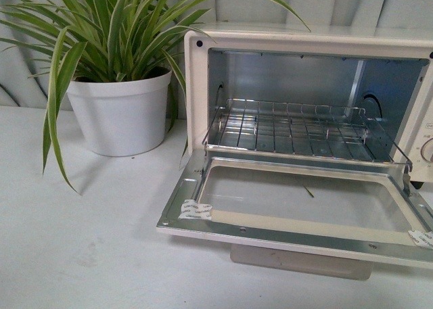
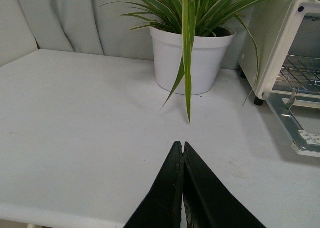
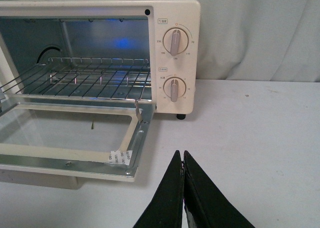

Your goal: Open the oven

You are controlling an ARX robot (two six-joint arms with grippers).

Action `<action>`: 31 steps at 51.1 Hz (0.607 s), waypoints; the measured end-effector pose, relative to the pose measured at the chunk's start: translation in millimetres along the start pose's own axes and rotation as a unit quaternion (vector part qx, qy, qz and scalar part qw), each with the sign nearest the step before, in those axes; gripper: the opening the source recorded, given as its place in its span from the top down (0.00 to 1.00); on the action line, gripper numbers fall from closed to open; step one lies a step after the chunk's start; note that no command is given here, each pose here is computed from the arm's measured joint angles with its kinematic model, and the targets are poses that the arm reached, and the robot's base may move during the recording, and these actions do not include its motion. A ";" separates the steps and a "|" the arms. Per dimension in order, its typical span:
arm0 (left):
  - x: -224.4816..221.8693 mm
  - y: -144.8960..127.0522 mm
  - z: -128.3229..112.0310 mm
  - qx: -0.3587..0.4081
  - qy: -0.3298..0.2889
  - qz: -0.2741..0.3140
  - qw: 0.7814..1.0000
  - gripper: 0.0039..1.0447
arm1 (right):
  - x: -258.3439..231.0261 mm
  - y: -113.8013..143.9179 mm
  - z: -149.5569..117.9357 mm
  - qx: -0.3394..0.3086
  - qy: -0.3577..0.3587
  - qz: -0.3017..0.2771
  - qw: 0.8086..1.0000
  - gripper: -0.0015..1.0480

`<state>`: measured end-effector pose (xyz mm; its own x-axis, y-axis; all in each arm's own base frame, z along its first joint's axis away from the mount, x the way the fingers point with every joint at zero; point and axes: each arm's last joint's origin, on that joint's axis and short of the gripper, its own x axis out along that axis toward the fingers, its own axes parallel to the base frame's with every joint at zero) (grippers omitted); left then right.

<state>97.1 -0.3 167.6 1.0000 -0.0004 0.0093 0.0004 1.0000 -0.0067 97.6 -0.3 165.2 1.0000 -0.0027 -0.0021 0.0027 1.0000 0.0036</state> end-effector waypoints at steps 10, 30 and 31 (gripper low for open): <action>0.0 0.0 0.0 0.000 0.000 0.000 1.000 0.96 | -0.1 0.0 0.1 0.000 -0.001 0.000 1.000 0.99; 0.0 0.0 0.0 0.000 0.000 0.000 1.000 0.66 | -0.1 0.0 0.1 -0.001 -0.001 0.000 1.000 0.76; 0.0 0.0 0.0 0.000 0.000 0.000 1.000 0.62 | -0.1 0.0 0.1 -0.001 -0.001 0.000 1.000 0.71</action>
<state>97.1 -0.3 167.6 1.0000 -0.0004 0.0093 0.0004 1.0000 -0.0071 97.5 -0.3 165.4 1.0000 -0.0027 -0.0002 0.0027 1.0000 0.0025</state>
